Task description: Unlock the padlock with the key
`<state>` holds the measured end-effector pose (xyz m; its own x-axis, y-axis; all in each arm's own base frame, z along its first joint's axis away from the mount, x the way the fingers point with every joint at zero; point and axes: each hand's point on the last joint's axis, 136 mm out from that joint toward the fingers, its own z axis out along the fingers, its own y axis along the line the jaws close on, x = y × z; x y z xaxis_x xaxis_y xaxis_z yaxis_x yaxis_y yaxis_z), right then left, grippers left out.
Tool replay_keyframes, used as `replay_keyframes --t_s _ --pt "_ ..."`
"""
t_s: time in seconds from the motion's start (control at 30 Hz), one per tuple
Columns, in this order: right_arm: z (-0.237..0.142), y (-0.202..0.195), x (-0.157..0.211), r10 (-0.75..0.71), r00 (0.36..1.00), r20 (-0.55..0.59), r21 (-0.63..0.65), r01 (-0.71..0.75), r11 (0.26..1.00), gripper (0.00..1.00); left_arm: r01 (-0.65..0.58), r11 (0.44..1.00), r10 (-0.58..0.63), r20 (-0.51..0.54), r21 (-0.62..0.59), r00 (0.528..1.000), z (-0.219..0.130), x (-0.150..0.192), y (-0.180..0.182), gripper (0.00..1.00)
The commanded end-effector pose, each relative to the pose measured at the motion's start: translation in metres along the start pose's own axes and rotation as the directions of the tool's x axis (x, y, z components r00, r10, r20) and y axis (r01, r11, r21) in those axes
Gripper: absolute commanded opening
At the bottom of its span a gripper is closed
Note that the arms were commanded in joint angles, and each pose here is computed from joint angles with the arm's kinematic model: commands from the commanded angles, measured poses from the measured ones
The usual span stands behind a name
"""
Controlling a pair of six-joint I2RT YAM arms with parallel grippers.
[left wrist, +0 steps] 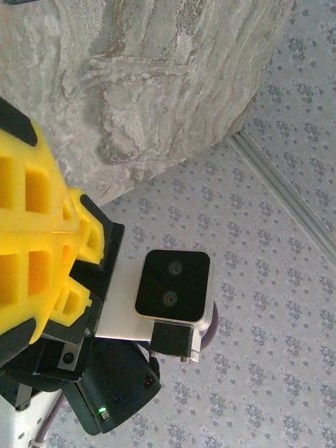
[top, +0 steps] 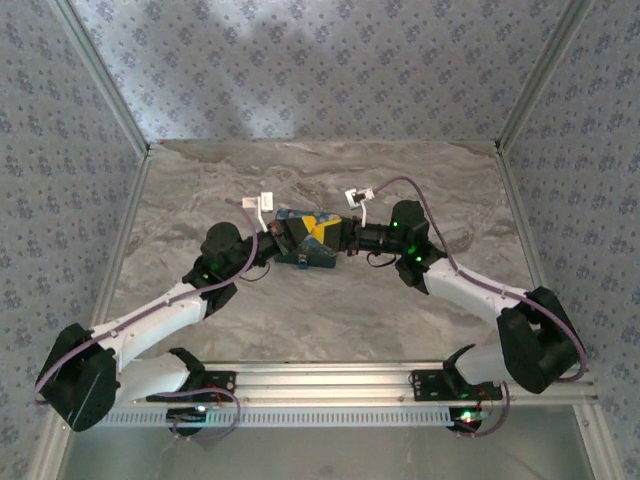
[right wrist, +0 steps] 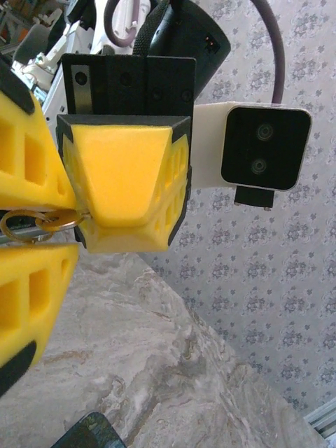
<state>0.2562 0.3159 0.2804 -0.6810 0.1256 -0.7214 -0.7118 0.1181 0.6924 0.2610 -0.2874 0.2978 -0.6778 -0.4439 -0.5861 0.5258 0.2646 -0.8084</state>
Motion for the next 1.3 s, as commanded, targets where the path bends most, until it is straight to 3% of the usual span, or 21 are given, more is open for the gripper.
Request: replay_keyframes --t_s 0.0,1.27 --pt "-0.003 0.001 -0.014 -0.011 0.999 0.043 0.009 0.01 1.0 0.17 -0.015 0.998 0.014 0.032 0.054 0.999 0.001 -0.01 -0.017 0.0" --pt "-0.022 -0.02 -0.011 0.017 0.998 0.055 0.101 -0.023 0.995 0.03 -0.009 0.999 0.007 0.039 0.043 0.999 0.0 -0.011 -0.014 0.0"
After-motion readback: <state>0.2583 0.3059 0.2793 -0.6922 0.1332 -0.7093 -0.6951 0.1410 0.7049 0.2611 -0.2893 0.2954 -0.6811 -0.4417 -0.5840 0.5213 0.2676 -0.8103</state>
